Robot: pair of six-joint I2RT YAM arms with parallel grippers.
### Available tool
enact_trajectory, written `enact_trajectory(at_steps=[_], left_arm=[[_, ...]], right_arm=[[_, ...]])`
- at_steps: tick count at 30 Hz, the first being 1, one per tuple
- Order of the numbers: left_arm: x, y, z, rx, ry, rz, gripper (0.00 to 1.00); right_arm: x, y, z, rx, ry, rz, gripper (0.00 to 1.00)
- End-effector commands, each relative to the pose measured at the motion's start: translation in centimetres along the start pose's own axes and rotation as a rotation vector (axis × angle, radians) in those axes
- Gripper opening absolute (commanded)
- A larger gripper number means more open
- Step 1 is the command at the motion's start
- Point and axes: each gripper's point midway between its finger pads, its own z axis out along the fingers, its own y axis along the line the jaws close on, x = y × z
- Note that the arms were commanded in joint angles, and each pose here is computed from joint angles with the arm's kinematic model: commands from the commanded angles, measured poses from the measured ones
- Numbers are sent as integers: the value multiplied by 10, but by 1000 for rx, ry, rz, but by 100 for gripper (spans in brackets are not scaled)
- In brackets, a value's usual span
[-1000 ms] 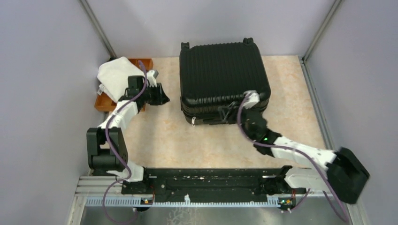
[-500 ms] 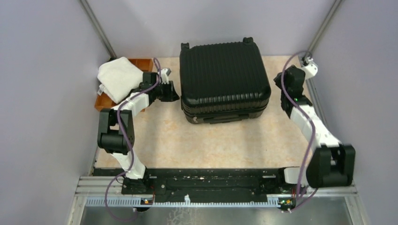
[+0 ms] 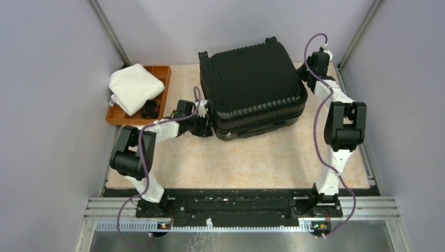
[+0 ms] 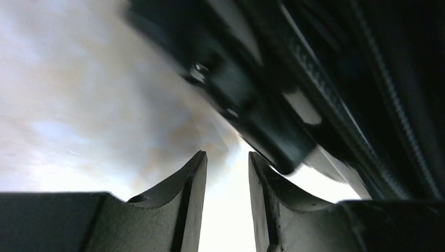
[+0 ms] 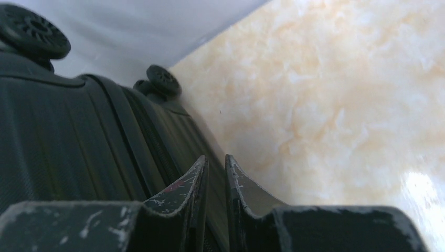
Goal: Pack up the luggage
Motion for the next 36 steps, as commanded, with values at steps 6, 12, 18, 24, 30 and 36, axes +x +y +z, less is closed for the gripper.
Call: enact_trajectory(at_steps=[6,12,18,24,30,36], left_arm=[[26,-121,-33,399,53,474,44],[59,-105,-63,359,163,605,63],[90,-83,-99,343,322,806,78],[38,-47,-117,116,265,890,80],[-79,20,-155,-167,-83,694,81],[-155,97,-162,-365,-275,384,77]], right_arm=[[88,189,-12,-564,219,-189,18],[40,161,-9,-365,62,-202,38],[-43,73,-51,-99,-166,-111,70],[-45,-4,-119,109,-226,-48,98],[-18,-60,-167,183,-190,21,98],[51,-79,-196,143,-57,45,55]])
